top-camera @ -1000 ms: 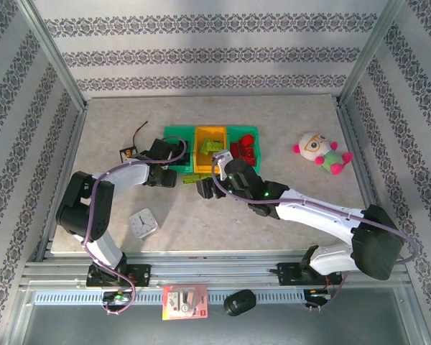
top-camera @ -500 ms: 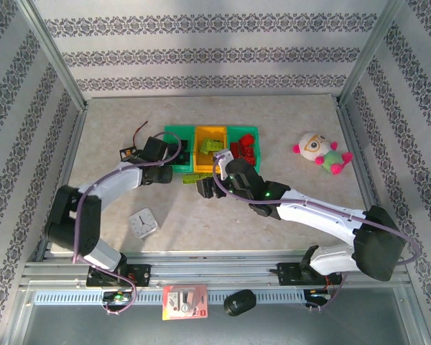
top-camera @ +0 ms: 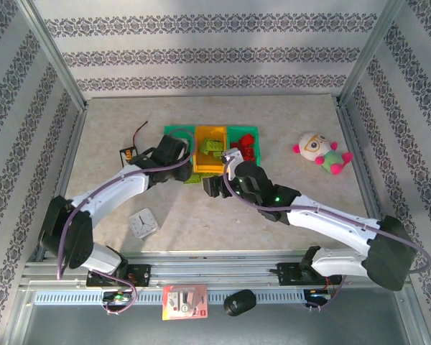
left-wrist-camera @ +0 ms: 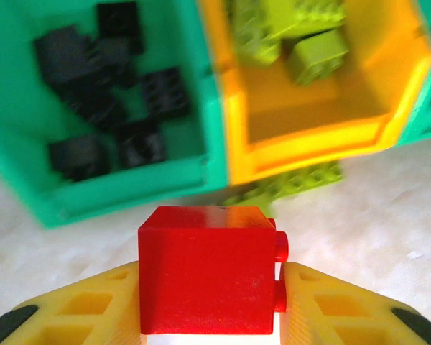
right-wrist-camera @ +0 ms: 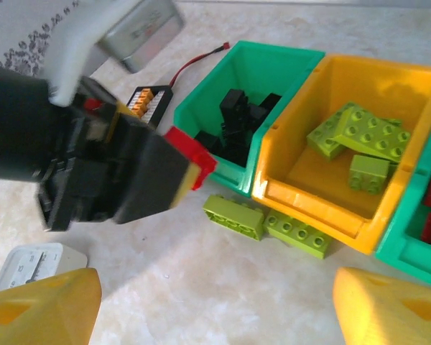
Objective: Sort the legos into containers by color
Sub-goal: Pick up the lego from the middle-left of the table, then place the lego in the container, then pick up the lego from the center of the table, then place the lego in the container.
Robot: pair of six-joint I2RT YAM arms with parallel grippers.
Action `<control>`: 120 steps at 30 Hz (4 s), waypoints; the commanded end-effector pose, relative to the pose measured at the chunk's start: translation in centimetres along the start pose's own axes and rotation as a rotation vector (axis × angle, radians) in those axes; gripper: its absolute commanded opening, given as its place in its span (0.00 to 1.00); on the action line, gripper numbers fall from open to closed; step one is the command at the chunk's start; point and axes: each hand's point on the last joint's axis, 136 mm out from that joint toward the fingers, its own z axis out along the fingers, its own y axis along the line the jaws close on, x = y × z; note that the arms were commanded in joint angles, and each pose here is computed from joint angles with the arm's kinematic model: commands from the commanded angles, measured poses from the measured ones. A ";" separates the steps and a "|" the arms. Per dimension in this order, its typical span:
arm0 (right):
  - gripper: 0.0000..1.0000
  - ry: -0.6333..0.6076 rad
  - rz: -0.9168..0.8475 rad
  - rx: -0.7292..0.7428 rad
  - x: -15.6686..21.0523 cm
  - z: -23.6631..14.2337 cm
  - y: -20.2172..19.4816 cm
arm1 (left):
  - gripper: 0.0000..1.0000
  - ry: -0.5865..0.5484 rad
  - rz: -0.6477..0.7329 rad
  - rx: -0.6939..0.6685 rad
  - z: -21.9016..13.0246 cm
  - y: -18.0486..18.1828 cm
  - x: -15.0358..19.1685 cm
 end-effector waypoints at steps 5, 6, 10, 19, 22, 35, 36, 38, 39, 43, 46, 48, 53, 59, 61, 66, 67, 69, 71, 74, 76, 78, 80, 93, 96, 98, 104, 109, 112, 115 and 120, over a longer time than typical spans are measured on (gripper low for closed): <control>0.84 -0.070 0.039 0.117 -0.1 -3.0 -3.9 | 0.43 -0.064 0.029 0.132 4.1 -6.9 -7.1; 0.84 -0.074 0.045 0.126 0.0 -3.4 -4.3 | 0.43 -0.058 0.039 0.145 5.0 -7.6 -7.9; 0.84 -0.084 0.063 0.155 0.2 -4.7 -5.5 | 0.43 -0.057 0.071 0.173 7.6 -9.8 -11.1; 0.84 -0.070 0.086 0.197 1.0 -6.0 -7.1 | 0.45 -0.023 0.115 0.163 11.8 -11.6 -14.3; 0.84 -0.069 0.089 0.203 1.0 -6.2 -7.4 | 0.67 -0.026 0.131 0.170 11.3 -11.9 -14.7; 0.84 0.000 0.060 0.117 2.1 -3.0 -5.5 | 0.99 -0.172 0.074 0.015 2.6 -5.5 -9.9; 0.84 0.003 0.059 0.113 2.2 -2.8 -5.4 | 0.99 -0.173 0.056 0.000 2.3 -4.8 -8.9; 0.84 0.016 0.055 0.108 2.4 -2.2 -5.2 | 0.99 -0.167 0.016 -0.044 1.5 -3.0 -6.6; 0.84 0.020 0.054 0.106 2.4 -2.0 -5.1 | 1.00 -0.161 -0.008 -0.066 1.4 -2.2 -5.5; 0.84 0.034 0.054 0.087 2.5 -0.9 -4.6 | 1.00 -0.141 -0.142 -0.111 1.4 0.1 -1.4; 0.85 0.045 0.051 0.072 2.5 -0.2 -4.1 | 1.00 -0.133 -0.214 -0.124 2.0 0.9 0.3; 0.85 0.049 0.046 0.064 2.5 0.1 -3.8 | 0.99 -0.129 -0.229 -0.116 2.6 0.9 0.8; 0.85 0.055 0.038 0.056 2.5 0.5 -3.3 | 0.99 -0.080 -0.219 -0.115 5.1 0.4 1.5; 0.85 0.054 0.043 0.067 2.8 0.2 -3.5 | 0.99 -0.024 -0.218 -0.162 7.7 0.8 2.7; 0.85 0.054 0.043 0.071 2.9 0.2 -3.6 | 0.99 -0.010 -0.218 -0.165 8.5 0.8 3.1; 0.85 0.058 0.045 0.072 3.1 0.3 -3.7 | 0.91 0.013 -0.229 -0.194 9.6 1.2 4.0; 0.85 0.060 0.044 0.071 3.1 0.4 -3.6 | 0.88 0.014 -0.229 -0.198 9.6 1.3 4.2; 0.85 0.065 0.043 0.074 3.3 0.5 -3.7 | 0.82 0.015 -0.229 -0.209 9.6 1.5 4.3; 0.85 0.066 0.046 0.074 3.3 0.6 -3.7 | 0.76 0.013 -0.224 -0.221 9.5 1.8 4.3; 0.85 0.071 0.048 0.071 3.4 0.7 -3.7 | 0.68 0.021 -0.223 -0.233 9.4 2.1 4.4; 0.85 0.072 0.048 0.070 3.5 0.8 -3.6 | 0.63 0.027 -0.224 -0.235 9.4 2.2 4.5; 0.85 0.072 0.047 0.071 3.5 0.8 -3.7 | 0.60 0.028 -0.224 -0.233 9.2 2.2 4.5; 0.85 0.070 0.048 0.070 3.4 0.7 -3.6 | 0.58 0.030 -0.225 -0.230 8.8 2.2 4.4; 0.85 -0.056 0.061 0.165 1.3 -2.1 -5.9 | 0.58 -0.051 -0.162 -0.070 3.1 -3.0 0.1; 0.85 -0.080 0.083 0.181 1.2 -2.9 -6.7 | 0.58 -0.093 -0.151 -0.041 2.9 -4.2 -1.9; 0.85 -0.088 0.099 0.187 1.3 -3.3 -7.2 | 0.58 -0.129 -0.129 -0.056 3.1 -4.5 -3.7; 0.85 -0.086 0.119 0.181 1.7 -3.6 -7.4 | 0.58 -0.195 -0.054 -0.150 6.2 -4.0 -8.7; 0.85 -0.076 0.120 0.189 2.0 -3.7 -7.7 | 0.59 -0.184 -0.041 -0.177 9.7 -3.1 -11.4; 0.85 -0.066 0.121 0.198 2.3 -3.7 -7.9 | 0.61 -0.182 -0.050 -0.168 11.0 -2.9 -12.9; 0.85 -0.044 0.118 0.205 2.8 -3.4 -8.1 | 0.65 -0.185 -0.049 -0.170 11.4 -2.6 -14.1; 0.84 0.038 0.095 0.195 3.9 -2.1 -7.6 | 0.89 -0.223 -0.028 -0.160 10.0 -2.6 -15.4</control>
